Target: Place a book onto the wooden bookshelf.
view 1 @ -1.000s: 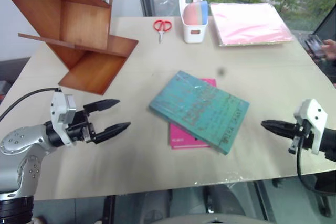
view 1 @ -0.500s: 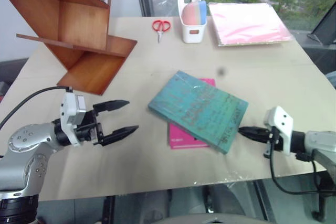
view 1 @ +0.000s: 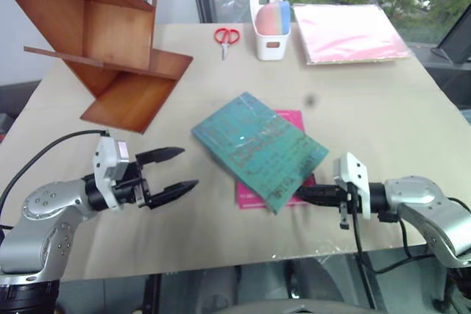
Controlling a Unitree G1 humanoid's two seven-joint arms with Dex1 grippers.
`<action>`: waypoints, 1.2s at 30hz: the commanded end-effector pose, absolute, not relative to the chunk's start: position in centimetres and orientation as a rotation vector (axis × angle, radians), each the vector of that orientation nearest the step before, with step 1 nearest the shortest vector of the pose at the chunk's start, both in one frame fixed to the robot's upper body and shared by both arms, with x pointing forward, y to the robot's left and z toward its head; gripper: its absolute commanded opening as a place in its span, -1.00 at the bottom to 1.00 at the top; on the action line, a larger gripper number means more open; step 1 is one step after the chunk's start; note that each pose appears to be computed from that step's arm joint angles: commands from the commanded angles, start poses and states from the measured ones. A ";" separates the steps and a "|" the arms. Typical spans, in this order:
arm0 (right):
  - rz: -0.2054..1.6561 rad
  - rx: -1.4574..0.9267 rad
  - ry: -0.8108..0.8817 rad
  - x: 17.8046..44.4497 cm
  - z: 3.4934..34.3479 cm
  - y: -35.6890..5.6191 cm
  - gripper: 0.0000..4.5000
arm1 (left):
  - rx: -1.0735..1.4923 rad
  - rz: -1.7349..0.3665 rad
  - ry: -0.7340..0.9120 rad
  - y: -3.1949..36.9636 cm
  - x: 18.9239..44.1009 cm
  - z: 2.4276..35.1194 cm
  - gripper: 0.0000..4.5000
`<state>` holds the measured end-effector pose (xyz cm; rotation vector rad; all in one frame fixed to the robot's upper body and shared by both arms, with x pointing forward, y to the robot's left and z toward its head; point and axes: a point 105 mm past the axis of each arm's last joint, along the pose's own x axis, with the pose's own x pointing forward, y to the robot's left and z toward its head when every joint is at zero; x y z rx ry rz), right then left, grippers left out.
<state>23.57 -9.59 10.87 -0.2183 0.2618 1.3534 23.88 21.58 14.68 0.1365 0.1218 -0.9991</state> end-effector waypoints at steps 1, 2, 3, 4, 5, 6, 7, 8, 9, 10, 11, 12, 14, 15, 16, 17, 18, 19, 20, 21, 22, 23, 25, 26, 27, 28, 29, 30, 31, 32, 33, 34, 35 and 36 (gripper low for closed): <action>1.376 -0.250 0.221 23.9 10.9 -10.0 -0.99 | 0.038 -0.974 0.202 20.8 23.4 14.0 1.00; 1.369 -0.251 0.220 24.0 10.9 -10.7 -0.99 | -0.023 -0.969 0.228 20.4 23.2 13.7 1.00; 1.365 -0.250 0.218 24.0 10.9 -11.2 -0.99 | -0.061 -0.968 0.243 20.0 23.0 13.5 1.00; 1.351 -0.226 0.212 24.0 11.4 -12.3 -0.99 | -0.181 -0.928 0.287 19.6 23.0 13.1 1.00; 1.341 -0.208 0.206 24.0 11.7 -13.0 -0.99 | -0.261 -0.903 0.327 19.3 23.0 12.7 1.00; 1.324 -0.183 0.173 24.0 12.5 -13.5 -0.99 | -0.322 -0.889 0.348 18.9 23.0 12.5 1.00; 1.302 -0.163 0.153 23.8 13.3 -14.1 -0.99 | -0.395 -0.856 0.376 18.8 23.3 12.2 1.00; 1.281 -0.157 0.145 23.4 13.8 -14.7 -0.76 | -0.446 -0.838 0.377 18.6 23.6 12.1 1.00; 1.264 -0.152 0.142 22.9 14.2 -15.2 -0.68 | -0.493 -0.830 0.379 18.5 23.8 12.1 1.00; 1.231 -0.154 0.129 22.4 14.7 -15.6 -0.42 | -0.553 -0.821 0.394 18.4 24.0 12.1 1.00; 1.196 -0.158 0.102 22.0 15.3 -15.8 -0.34 | -0.602 -0.821 0.407 18.3 24.1 12.0 1.00; 1.179 -0.164 0.078 21.1 16.1 -15.4 -0.07 | -0.650 -0.828 0.422 18.1 24.2 12.0 1.00; 1.155 -0.215 0.037 19.4 17.2 -14.5 0.29 | -0.727 -0.803 0.456 18.2 24.8 11.5 1.00; 1.156 -0.234 0.028 18.7 17.4 -14.0 0.49 | -0.749 -0.793 0.463 18.2 25.2 11.4 1.00; 1.158 -0.245 0.018 18.4 17.6 -13.6 0.64 | -0.769 -0.788 0.468 18.3 25.4 11.3 1.00; 1.160 -0.258 -0.013 18.2 18.1 -13.0 0.73 | -0.790 -0.769 0.486 18.3 25.9 11.0 1.00; 1.165 -0.268 -0.042 18.1 18.5 -12.5 0.96 | -0.802 -0.756 0.495 18.3 26.3 10.8 1.00; 1.187 -0.265 -0.058 17.8 18.7 -11.9 0.99 | -0.833 -0.758 0.498 18.2 26.6 10.9 1.00; 1.213 -0.269 -0.066 17.5 18.8 -11.4 0.99 | -0.860 -0.760 0.514 18.0 26.8 10.8 1.00; 1.223 -0.278 -0.067 17.4 18.7 -11.1 0.99 | -0.876 -0.758 0.525 17.7 27.2 10.8 1.00; 1.226 -0.289 -0.070 17.4 18.6 -10.9 0.99 | -0.909 -0.753 0.535 17.5 27.5 10.8 1.00; 1.216 -0.311 -0.085 17.6 18.6 -10.9 0.99 | -0.936 -0.745 0.559 17.2 27.8 10.7 1.00; 1.214 -0.334 -0.104 17.7 18.7 -10.6 0.99 | -0.965 -0.742 0.577 16.4 28.4 10.7 1.00; 1.211 -0.342 -0.116 17.8 18.7 -10.5 0.99 | -0.996 -0.745 0.573 15.9 28.7 11.0 1.00; 1.208 -0.352 -0.125 17.8 18.8 -10.4 0.99 | -1.036 -0.744 0.566 15.4 29.2 11.3 1.00; 1.203 -0.361 -0.135 17.9 18.8 -10.3 0.99 | -1.068 -0.744 0.560 15.0 29.5 11.5 1.00; 1.198 -0.368 -0.142 18.0 18.8 -10.2 0.99 | -1.097 -0.742 0.562 14.5 29.8 11.7 1.00; 1.195 -0.371 -0.146 18.0 18.8 -10.2 0.99 | -1.114 -0.739 0.565 14.3 29.9 11.7 1.00; 1.195 -0.371 -0.146 18.0 18.8 -10.1 0.99 | -1.124 -0.737 0.578 14.0 29.9 11.7 1.00; 1.196 -0.374 -0.146 17.8 18.7 -9.9 0.99 | -1.133 -0.742 0.593 13.5 29.8 11.7 1.00; 1.196 -0.376 -0.147 17.7 18.7 -9.8 0.99 | -1.139 -0.745 0.603 13.1 29.7 11.7 1.00; 1.195 -0.377 -0.147 17.7 18.6 -9.7 0.99 | -1.153 -0.742 0.614 12.8 29.6 11.7 1.00; 1.190 -0.381 -0.145 17.8 18.6 -9.9 0.99 | -1.163 -0.742 0.620 12.7 29.5 11.7 1.00; 1.184 -0.383 -0.139 18.0 18.5 -10.0 0.99 | -1.183 -0.739 0.622 12.5 29.5 11.7 1.00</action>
